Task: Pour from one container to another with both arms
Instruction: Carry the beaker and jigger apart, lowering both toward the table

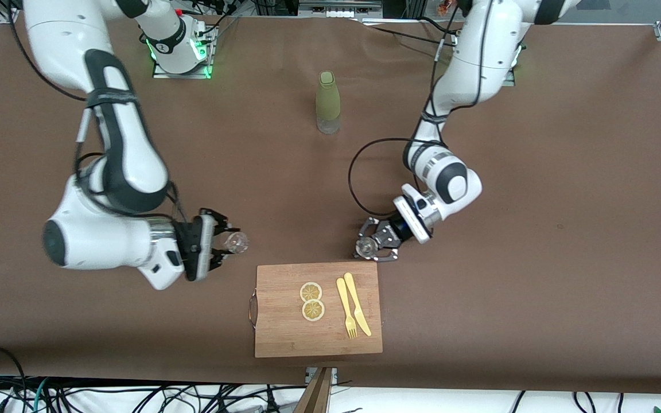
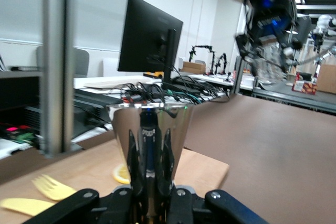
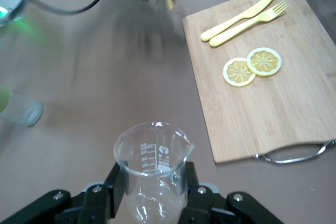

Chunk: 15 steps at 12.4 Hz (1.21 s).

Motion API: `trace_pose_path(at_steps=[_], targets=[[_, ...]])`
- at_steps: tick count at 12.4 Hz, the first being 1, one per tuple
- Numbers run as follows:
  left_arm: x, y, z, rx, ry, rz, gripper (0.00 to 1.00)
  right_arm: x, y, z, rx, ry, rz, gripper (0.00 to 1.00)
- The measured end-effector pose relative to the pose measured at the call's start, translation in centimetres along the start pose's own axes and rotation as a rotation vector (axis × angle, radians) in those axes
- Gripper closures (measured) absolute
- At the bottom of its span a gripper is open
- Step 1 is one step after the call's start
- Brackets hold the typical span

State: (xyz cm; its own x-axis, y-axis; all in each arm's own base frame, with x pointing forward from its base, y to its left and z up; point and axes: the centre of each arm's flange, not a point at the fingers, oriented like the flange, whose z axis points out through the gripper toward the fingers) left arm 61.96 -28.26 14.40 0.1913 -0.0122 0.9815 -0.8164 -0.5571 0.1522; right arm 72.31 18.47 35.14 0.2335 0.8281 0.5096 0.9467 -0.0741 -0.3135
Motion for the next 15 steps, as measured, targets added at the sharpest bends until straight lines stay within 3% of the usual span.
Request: trace_pose_path(at_steps=[2, 7, 12, 15], targets=[[0.9, -3.1, -2.2, -0.025, 0.014, -0.027, 0.91, -4.9, 0.9, -2.4, 0.05, 0.072, -0.056, 0.52], [3.0, -10.8, -9.2, -0.064, 0.062, -0.016, 0.91, -17.0, 1.5, -4.1, 0.127, 0.174, -0.254, 0.52], [2.8, -14.7, -14.9, -0.141, 0.08, 0.019, 0.91, -28.9, 1.1, -2.9, 0.122, 0.274, -0.403, 0.52], [1.4, -16.4, -19.4, -0.216, 0.074, 0.03, 0.91, -33.8, 1.1, -1.3, 0.114, 0.319, -0.458, 0.52]])
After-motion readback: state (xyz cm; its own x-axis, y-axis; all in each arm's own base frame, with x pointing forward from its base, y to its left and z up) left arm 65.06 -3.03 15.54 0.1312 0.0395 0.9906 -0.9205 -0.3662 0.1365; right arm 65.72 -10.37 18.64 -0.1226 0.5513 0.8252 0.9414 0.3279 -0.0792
